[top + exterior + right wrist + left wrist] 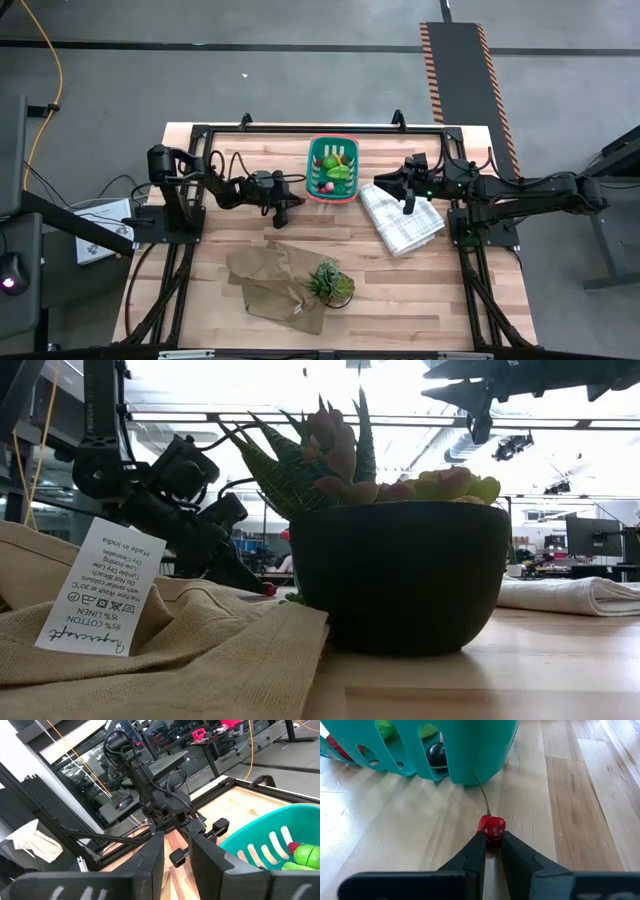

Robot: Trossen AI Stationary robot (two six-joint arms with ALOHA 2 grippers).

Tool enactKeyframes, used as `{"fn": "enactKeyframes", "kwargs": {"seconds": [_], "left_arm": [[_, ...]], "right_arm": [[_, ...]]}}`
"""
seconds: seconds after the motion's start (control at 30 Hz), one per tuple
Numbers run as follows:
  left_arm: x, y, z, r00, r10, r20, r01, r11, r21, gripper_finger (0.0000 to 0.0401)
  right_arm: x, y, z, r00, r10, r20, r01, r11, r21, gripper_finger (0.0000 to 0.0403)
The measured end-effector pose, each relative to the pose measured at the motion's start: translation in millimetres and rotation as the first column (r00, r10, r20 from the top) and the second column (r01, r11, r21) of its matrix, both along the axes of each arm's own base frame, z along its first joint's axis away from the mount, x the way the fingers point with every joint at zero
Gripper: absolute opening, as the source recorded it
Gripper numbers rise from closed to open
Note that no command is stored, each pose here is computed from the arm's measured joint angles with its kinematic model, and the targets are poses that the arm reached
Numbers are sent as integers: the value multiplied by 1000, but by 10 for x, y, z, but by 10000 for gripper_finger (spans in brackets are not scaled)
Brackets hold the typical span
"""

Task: Pick and placing Produce into tupperware
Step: Put the red cherry into the green basket

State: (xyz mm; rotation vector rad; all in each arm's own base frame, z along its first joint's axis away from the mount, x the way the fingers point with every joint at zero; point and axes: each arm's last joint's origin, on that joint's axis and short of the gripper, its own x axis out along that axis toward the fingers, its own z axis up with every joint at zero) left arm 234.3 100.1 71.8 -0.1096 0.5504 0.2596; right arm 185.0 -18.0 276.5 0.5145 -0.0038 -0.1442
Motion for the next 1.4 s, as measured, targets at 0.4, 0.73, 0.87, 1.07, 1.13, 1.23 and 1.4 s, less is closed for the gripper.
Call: {"fn": "enactKeyframes", "kwargs": {"seconds": [0.4,0.73,0.87,1.07,1.13,1.23,1.4], "left_arm": [[1,-2,0,1000,-4,1,4,1000,-2,29],[-2,-42,-15,995,-103,8,103,992,-76,28],[4,-65,-9,986,-163,37,166,980,-113,28],[48,-207,-12,966,-256,45,260,957,-129,28],[75,-265,-6,958,-281,49,285,950,-126,28],[149,-321,31,948,-310,69,316,942,-111,28],[250,-306,93,950,-298,89,305,949,-74,28]], "right_arm": [[-1,0,-7,1000,0,-9,0,1000,-7,79],[-1,1,-19,1000,1,-21,-1,1000,-6,79],[-1,0,-20,1000,0,-23,-1,1000,-6,79],[-1,0,-22,1000,0,-24,-1,1000,-5,79],[-2,-1,-25,1000,-6,-27,5,1000,-6,79],[-2,-3,-36,999,-11,-38,11,1000,-5,79],[-2,-3,-36,999,-11,-37,11,1000,3,79]]}}
